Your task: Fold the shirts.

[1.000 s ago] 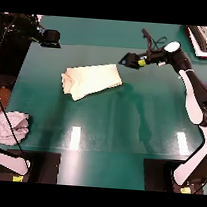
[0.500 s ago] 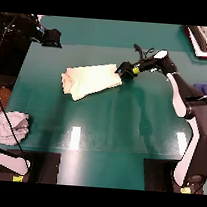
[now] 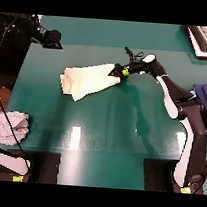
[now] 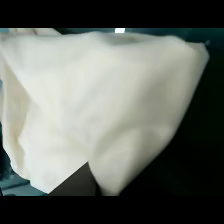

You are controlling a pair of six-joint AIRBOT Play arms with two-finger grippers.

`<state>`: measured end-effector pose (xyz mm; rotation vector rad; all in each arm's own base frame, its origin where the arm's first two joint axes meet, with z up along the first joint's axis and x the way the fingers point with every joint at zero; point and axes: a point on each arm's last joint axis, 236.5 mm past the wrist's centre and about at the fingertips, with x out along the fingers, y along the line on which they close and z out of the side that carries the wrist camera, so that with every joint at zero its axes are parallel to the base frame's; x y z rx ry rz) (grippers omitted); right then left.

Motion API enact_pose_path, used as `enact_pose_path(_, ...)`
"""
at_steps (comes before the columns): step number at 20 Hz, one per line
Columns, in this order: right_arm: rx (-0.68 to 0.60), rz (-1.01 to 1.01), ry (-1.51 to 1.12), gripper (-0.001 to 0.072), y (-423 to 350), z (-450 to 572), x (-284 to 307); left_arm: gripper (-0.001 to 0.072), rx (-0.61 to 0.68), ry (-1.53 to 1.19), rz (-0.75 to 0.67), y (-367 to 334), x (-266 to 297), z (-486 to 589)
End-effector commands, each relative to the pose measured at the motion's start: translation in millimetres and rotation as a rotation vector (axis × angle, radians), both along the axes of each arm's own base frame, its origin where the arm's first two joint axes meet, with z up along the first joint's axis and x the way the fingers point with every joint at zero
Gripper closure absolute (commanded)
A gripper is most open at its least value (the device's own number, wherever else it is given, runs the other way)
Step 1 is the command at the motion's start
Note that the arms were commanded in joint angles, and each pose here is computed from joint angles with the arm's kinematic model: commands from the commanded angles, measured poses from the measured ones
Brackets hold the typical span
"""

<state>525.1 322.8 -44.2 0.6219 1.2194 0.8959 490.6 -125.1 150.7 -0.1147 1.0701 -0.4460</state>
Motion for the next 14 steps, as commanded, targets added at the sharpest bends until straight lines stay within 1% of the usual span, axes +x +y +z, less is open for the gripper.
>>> enact_pose_path(1,0.008,-0.011,-0.081,0.0689,-2,30,9,0.0680,0.000,0.036,-0.018,-2,-9,-3)
enact_pose_path(3,-0.063,-0.025,-0.128,0.0690,-40,53,10,0.0680,0.001,0.057,-0.028,-2,-14,-5)
enact_pose_path(5,-0.168,-0.041,-0.165,0.0690,-98,77,6,0.0680,-0.002,0.064,-0.032,-3,-16,-5)
enact_pose_path(7,-0.259,-0.103,-0.188,0.0690,-167,104,-2,0.0680,-0.012,0.064,-0.036,-6,-16,-4)
enact_pose_path(10,-0.368,-0.300,-0.226,0.0690,-284,143,-8,0.0680,-0.053,0.054,-0.047,-14,-16,1)
enact_pose_path(14,-0.418,-0.626,-0.282,0.0691,-421,192,-25,0.0680,-0.118,0.029,-0.062,-29,-13,11)
